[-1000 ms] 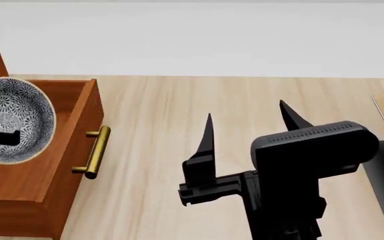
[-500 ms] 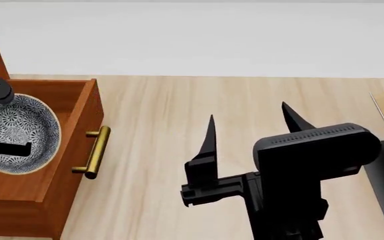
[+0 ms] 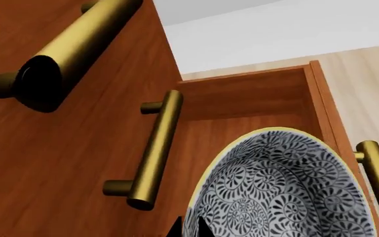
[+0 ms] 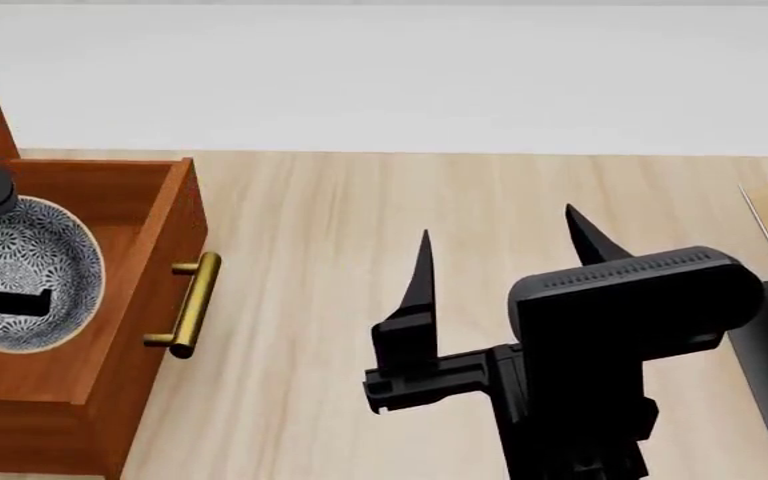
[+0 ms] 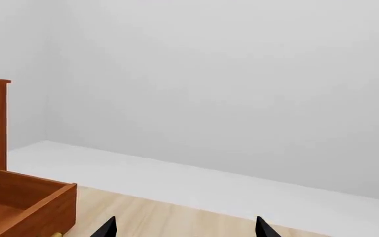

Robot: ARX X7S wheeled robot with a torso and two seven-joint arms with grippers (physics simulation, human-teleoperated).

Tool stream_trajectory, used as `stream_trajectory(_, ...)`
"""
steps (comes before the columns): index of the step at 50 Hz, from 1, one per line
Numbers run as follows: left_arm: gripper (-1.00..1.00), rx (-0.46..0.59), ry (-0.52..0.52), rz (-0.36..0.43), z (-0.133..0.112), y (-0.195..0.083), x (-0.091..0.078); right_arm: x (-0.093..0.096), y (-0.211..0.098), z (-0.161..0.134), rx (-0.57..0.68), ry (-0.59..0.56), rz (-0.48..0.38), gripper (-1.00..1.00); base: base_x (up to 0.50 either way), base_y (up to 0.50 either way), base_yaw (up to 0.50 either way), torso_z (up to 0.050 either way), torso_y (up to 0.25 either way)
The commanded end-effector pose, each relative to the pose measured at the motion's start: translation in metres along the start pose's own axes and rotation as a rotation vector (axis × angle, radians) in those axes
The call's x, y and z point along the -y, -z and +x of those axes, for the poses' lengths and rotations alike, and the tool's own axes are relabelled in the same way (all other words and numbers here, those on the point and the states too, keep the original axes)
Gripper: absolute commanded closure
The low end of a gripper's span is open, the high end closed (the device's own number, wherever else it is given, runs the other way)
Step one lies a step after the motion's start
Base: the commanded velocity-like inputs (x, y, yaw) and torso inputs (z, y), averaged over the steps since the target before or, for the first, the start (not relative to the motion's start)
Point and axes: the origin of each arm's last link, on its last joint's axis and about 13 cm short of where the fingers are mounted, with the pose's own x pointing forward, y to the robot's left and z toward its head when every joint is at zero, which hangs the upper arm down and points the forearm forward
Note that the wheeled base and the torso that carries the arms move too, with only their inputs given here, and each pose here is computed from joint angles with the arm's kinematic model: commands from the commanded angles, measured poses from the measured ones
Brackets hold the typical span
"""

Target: Put the bowl in the bottom drawer of the cabinet.

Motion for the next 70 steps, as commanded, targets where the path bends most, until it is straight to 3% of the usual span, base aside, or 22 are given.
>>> stream_trajectory(1, 1.00, 0.003, -0.043, -0.010, 0.003, 0.001, -0.007, 0.000, 0.000, 0.000, 0.000, -0.001, -0.001, -1.00, 0.00, 0.00, 0.00, 0.000, 0.010)
stream_trajectory(29, 1.00, -0.043, -0.061, -0.036, 0.023, 0.014, -0.009, -0.002, 0.001, 0.003, -0.007, -0.004, -0.007, -1.00, 0.00, 0.00, 0.00, 0.000, 0.000)
stream_trajectory(70, 1.00, -0.100, -0.058, -0.025, 0.050, 0.033, 0.003, -0.002, 0.004, 0.005, -0.014, 0.001, -0.007, -1.00, 0.00, 0.00, 0.00, 0.000, 0.000)
